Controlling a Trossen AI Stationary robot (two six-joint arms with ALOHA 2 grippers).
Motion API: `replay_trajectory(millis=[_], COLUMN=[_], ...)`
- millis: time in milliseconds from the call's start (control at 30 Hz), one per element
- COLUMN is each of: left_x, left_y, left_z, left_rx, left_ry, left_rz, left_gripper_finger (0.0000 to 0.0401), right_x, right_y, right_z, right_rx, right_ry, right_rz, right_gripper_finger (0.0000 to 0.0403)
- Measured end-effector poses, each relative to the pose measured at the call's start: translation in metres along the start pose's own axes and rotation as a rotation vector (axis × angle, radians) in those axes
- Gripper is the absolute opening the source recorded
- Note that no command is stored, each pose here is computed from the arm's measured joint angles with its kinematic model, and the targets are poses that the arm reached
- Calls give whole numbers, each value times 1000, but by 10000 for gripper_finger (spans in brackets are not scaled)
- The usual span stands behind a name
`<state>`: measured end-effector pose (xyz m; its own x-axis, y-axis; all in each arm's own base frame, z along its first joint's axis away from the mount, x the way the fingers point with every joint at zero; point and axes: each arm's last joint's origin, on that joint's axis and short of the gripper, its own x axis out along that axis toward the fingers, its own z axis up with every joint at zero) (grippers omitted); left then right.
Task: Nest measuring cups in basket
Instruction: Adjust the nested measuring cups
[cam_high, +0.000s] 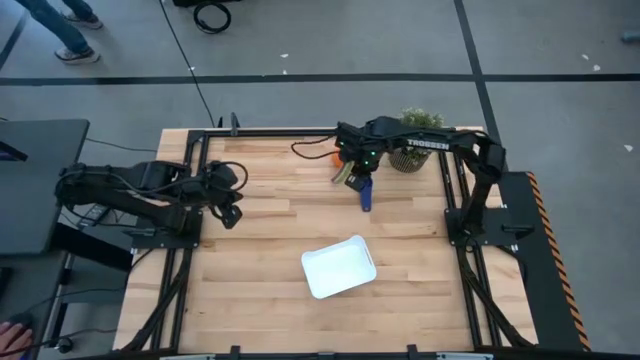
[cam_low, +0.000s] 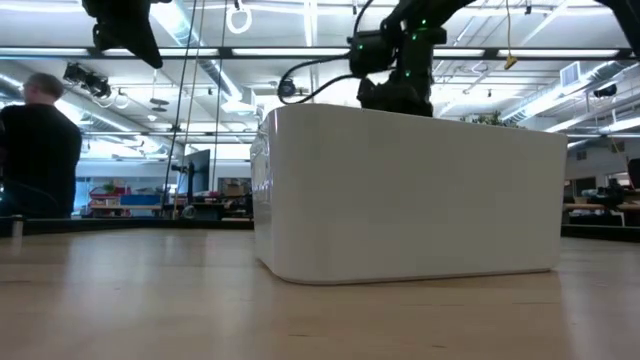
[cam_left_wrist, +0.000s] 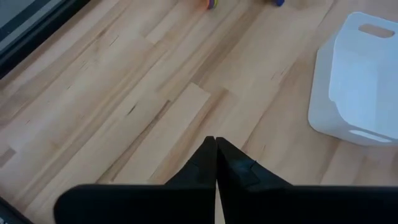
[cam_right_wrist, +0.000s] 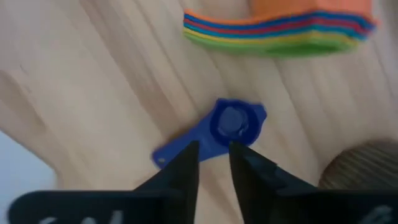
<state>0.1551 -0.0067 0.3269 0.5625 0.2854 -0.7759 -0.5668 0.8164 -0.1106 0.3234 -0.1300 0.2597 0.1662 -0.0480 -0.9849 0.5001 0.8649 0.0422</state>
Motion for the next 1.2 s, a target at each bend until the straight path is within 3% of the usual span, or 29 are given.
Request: replay_trajectory(millis=[167, 267, 500, 800, 1200], left_x=[0, 0, 0, 0, 0], left_y=[0, 0, 0, 0, -1], left_z=[0, 0, 0, 0, 2], left_rx=[1, 0, -2, -54, -61], left_ry=[0, 0, 0, -4, -16], left_rz=[0, 0, 0, -3, -13], left_gripper_finger=[8, 8, 9, 9, 9], right_x=[16, 18, 27, 59, 91], right_y=[5, 9, 10, 7, 7], right_z=[7, 13, 35, 42, 45], right_rx=[-320, -515, -807, -1047, -1156], right_ry=[10, -54, -221, -98, -9], right_rz=[6, 1, -59, -220, -214], right_gripper_finger=[143, 164, 186, 187, 187])
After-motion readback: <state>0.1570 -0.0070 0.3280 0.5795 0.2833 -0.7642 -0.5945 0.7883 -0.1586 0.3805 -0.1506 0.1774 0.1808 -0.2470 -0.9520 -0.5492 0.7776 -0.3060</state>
